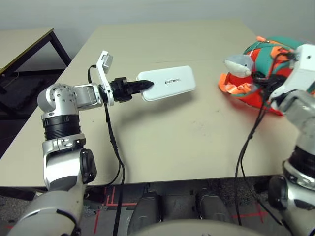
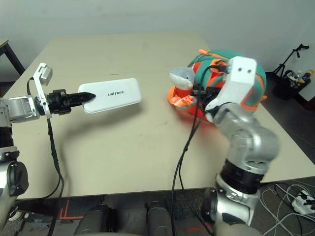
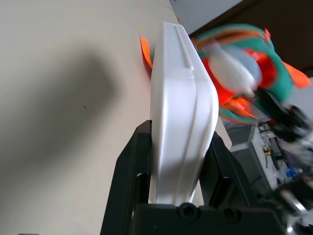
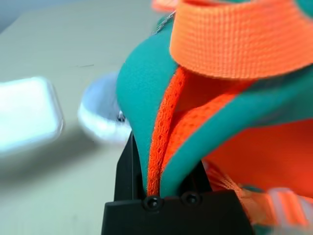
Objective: Put the pencil case into the backpack and zip it.
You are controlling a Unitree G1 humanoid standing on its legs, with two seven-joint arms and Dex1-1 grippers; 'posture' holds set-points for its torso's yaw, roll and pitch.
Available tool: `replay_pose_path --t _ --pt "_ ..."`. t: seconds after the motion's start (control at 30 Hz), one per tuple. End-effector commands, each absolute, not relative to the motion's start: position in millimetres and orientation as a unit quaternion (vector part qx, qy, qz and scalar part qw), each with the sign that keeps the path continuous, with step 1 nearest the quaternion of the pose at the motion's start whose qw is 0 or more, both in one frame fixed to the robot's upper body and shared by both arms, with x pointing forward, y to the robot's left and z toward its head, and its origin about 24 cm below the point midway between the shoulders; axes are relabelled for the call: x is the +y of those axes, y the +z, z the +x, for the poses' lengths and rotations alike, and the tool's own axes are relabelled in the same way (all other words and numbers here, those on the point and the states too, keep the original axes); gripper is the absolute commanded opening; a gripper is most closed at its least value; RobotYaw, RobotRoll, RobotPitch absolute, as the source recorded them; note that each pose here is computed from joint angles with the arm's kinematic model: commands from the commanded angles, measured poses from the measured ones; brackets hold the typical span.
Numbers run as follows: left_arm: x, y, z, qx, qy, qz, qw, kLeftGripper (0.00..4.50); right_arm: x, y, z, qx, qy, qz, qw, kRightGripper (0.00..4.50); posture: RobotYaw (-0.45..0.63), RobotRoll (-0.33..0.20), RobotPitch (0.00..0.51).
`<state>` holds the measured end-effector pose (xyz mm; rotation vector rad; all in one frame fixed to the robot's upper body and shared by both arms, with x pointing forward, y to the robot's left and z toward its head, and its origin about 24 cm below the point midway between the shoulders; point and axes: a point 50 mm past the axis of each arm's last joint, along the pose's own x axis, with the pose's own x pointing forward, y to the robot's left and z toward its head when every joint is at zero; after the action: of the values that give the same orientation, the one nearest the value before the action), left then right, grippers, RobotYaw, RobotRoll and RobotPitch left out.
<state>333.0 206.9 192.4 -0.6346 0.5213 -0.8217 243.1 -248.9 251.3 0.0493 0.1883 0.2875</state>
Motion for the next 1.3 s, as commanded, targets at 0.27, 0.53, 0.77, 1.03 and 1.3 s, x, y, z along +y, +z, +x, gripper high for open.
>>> replay_pose_path --t 0.27,0.53,0.77,1.03,1.3 --pt "203.6 196.5 347.8 0.238 -0.402 -0.29 0.835 1.38 -250.6 263.3 176.7 0.163 0.288 -0.004 0.944 0.18 -0.27 0.0 0.017" --pt "207.5 200.8 348.8 0.236 -0.405 -0.28 0.838 1.38 -233.3 259.7 161.7 0.177 0.281 0.043 0.942 0.18 -0.27 0.0 0.042" --pt "198.0 245.4 336.5 0.207 -0.477 -0.167 0.838 1.38 -233.3 242.3 164.4 0.231 0.257 0.052 0.937 0.18 -0.2 0.0 0.075" --pt "179.5 299.9 315.1 0.182 -0.583 0.015 0.792 1.38 -237.4 237.6 166.7 0.261 0.254 0.057 0.93 0.18 -0.17 0.0 0.109" --pt "149.8 299.2 320.4 0.17 -0.64 0.068 0.746 1.38 -241.3 238.6 167.5 0.269 0.247 0.056 0.929 0.18 -0.18 0.0 0.12"
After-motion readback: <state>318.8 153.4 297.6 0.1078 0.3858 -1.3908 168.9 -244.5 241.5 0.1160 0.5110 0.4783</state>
